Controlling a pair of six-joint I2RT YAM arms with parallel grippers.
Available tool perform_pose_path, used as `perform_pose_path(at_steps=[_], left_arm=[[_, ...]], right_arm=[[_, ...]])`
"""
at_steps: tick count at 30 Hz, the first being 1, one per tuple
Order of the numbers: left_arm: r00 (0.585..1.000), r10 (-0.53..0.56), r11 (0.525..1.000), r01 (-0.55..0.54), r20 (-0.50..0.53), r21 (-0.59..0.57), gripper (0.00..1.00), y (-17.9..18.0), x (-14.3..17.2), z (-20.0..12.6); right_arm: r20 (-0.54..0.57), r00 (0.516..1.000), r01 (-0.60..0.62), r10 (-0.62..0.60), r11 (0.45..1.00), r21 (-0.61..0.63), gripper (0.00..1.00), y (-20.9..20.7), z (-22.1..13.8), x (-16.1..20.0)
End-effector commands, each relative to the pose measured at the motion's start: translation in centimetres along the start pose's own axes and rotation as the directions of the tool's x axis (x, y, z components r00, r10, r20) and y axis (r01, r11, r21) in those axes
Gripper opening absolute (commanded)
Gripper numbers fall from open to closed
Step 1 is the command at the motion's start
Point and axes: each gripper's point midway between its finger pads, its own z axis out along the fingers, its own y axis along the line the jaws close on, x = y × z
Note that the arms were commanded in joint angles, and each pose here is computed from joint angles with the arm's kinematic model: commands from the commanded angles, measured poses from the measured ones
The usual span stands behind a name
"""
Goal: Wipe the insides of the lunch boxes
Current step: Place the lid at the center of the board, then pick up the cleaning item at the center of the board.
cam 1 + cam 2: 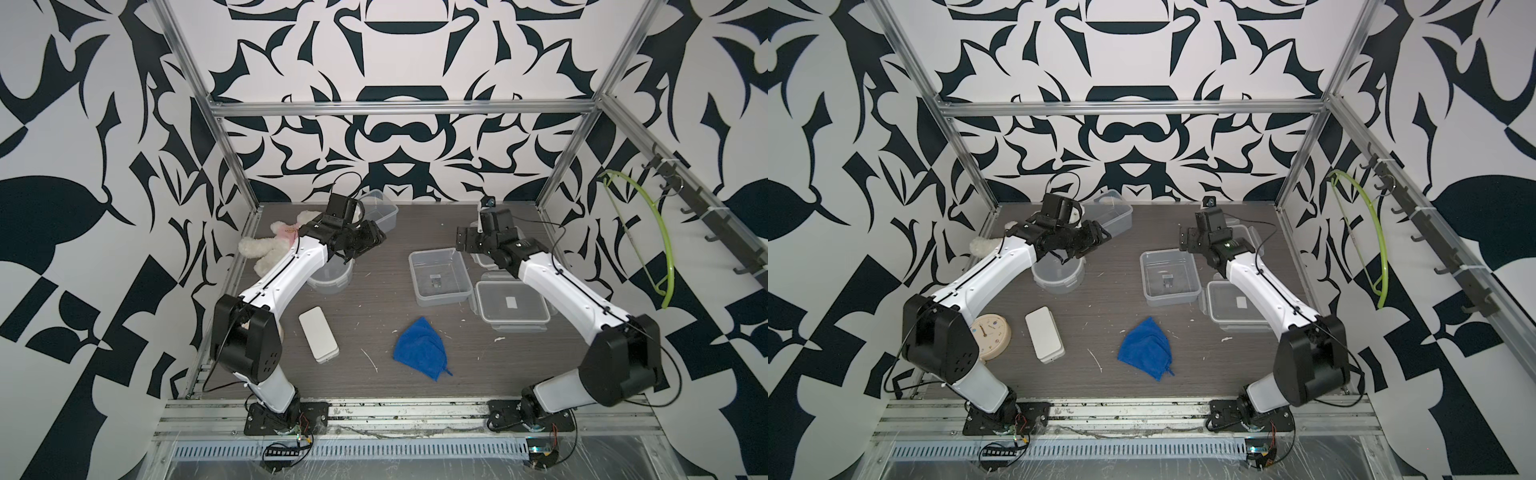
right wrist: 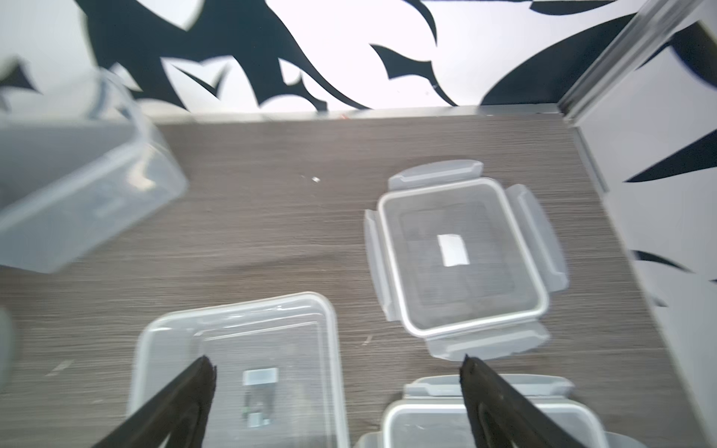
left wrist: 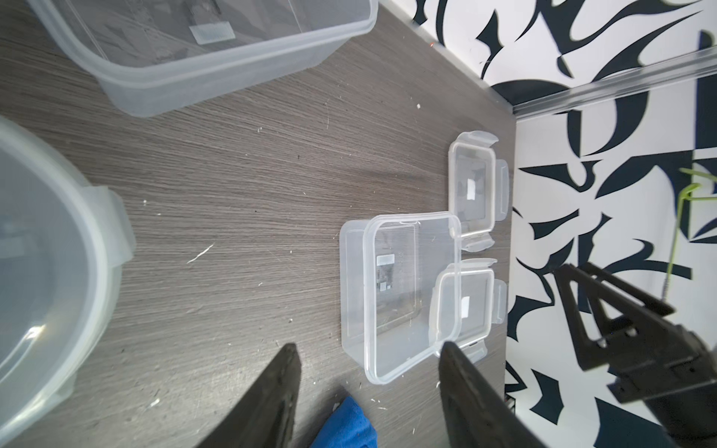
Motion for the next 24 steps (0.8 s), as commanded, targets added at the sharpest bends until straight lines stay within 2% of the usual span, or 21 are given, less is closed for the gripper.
perform_pose_path(at_steps=[1, 4, 5, 6, 8, 12, 16, 19, 21, 24], left_arm=[[1.000, -0.007, 0.999, 0.007, 0.013, -0.037, 0.61, 0.5, 0.7, -1.1], [1.000, -0.002, 0.999, 0.003, 0.019, -0.053, 0.61, 0.5, 1.1, -1.3], [1.000, -0.001, 0.998, 0.003, 0.019, -0.060, 0.61, 0.6, 1.3, -1.3], [1.000, 0.000, 0.998, 0.001, 0.020, -0.066, 0.61, 0.6, 1.4, -1.3], [1.000, -0.003, 0.997, 0.005, 0.019, -0.076, 0.61, 0.8, 1.7, -1.3], [1.000, -0.018, 0.995, 0.018, 0.009, -0.098, 0.61, 1.7, 2.3, -1.1], [0.999, -0.025, 0.991, 0.022, -0.026, -0.128, 0.60, 2.6, 3.0, -0.5], [0.999, -0.026, 0.989, 0.023, -0.018, -0.143, 0.60, 2.9, 2.9, -0.3], [1.000, -0.028, 0.990, 0.026, -0.012, -0.138, 0.60, 2.8, 2.7, -0.1], [0.999, -0.031, 0.992, 0.028, -0.021, -0.123, 0.60, 2.3, 2.5, 0.2]], right_arm=[[0.037, 0.997, -0.048, 0.061, 0.959, -0.279, 1.00, 4.3, 0.2, -0.8], [-0.065, 0.997, -0.069, 0.047, 0.916, -0.394, 1.00, 6.5, 0.7, 0.9], [-0.100, 0.994, -0.081, 0.043, 0.907, -0.414, 0.96, 7.0, 1.0, 1.5], [-0.131, 0.991, -0.090, 0.034, 0.890, -0.448, 0.84, 7.6, 1.1, 2.1], [-0.162, 0.987, -0.094, 0.017, 0.872, -0.480, 0.75, 8.5, 1.1, 3.0], [-0.205, 0.976, -0.027, -0.071, 0.898, -0.439, 0.57, 9.6, -0.1, 5.2], [-0.224, 0.949, 0.085, -0.221, 0.864, -0.496, 0.50, 12.5, -3.7, 9.4], [-0.267, 0.902, 0.181, -0.340, 0.857, -0.483, 0.52, 13.5, -6.2, 14.1], [-0.279, 0.860, 0.276, -0.427, 0.850, -0.449, 0.60, 13.7, -7.8, 17.3], [-0.314, 0.802, 0.349, -0.508, 0.825, -0.444, 0.66, 14.3, -9.4, 21.6]])
